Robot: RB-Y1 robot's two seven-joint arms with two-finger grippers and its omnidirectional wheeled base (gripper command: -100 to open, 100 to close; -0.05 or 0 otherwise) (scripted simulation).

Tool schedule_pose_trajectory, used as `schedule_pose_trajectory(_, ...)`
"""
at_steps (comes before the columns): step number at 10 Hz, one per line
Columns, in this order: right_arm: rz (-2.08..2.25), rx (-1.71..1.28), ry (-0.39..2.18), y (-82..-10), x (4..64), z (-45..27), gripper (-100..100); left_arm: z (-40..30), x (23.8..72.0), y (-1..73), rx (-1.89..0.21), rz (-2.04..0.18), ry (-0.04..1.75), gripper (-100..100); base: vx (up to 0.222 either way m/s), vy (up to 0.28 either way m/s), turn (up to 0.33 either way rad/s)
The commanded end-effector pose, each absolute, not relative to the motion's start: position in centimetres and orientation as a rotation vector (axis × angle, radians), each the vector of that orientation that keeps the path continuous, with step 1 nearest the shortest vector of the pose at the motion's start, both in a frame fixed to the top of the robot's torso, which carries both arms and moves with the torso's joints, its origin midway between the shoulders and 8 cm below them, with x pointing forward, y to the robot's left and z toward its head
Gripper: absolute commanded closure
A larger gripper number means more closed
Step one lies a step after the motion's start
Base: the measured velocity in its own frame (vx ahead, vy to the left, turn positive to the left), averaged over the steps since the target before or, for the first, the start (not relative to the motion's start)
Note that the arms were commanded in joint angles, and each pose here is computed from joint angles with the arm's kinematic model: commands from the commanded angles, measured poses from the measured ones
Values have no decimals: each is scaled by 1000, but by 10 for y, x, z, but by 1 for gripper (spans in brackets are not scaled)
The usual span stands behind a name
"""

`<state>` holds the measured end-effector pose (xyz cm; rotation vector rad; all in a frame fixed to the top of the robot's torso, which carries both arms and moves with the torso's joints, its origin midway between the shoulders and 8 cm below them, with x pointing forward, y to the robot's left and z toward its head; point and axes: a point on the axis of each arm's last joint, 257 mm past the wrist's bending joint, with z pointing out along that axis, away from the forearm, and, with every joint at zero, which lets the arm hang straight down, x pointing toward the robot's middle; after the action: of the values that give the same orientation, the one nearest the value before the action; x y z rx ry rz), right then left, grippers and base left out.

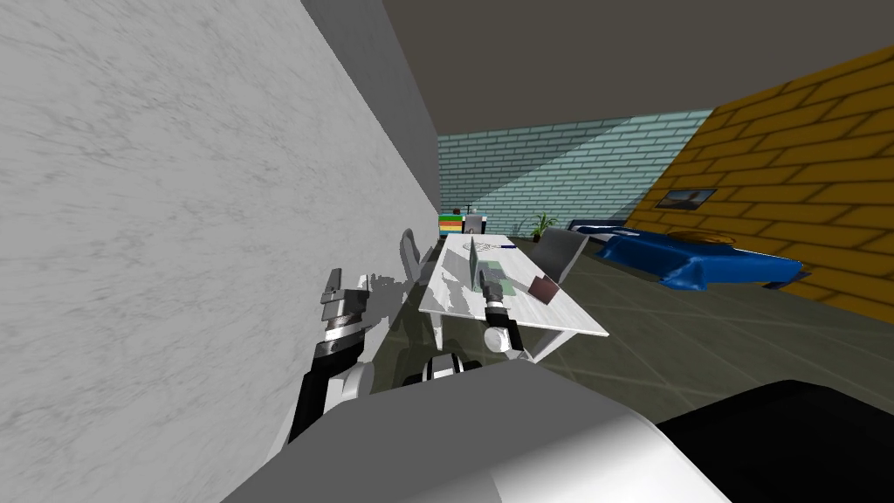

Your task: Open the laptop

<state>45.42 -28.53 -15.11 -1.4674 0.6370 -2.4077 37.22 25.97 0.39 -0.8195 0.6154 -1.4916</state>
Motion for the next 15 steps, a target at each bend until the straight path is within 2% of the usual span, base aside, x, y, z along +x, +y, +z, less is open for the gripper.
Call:
schedule_pose_trajectory(1, -2319, -1420, 695, -282, 463, -157, -100, 4, 372, 260, -820, -1492, 615, 0, 15, 0, 45)
schedule_pose_trajectory(15, -2026, -1266, 851, -278, 502, -165, -100, 4, 372, 260, -820, -1492, 615, 0, 14, 0, 24)
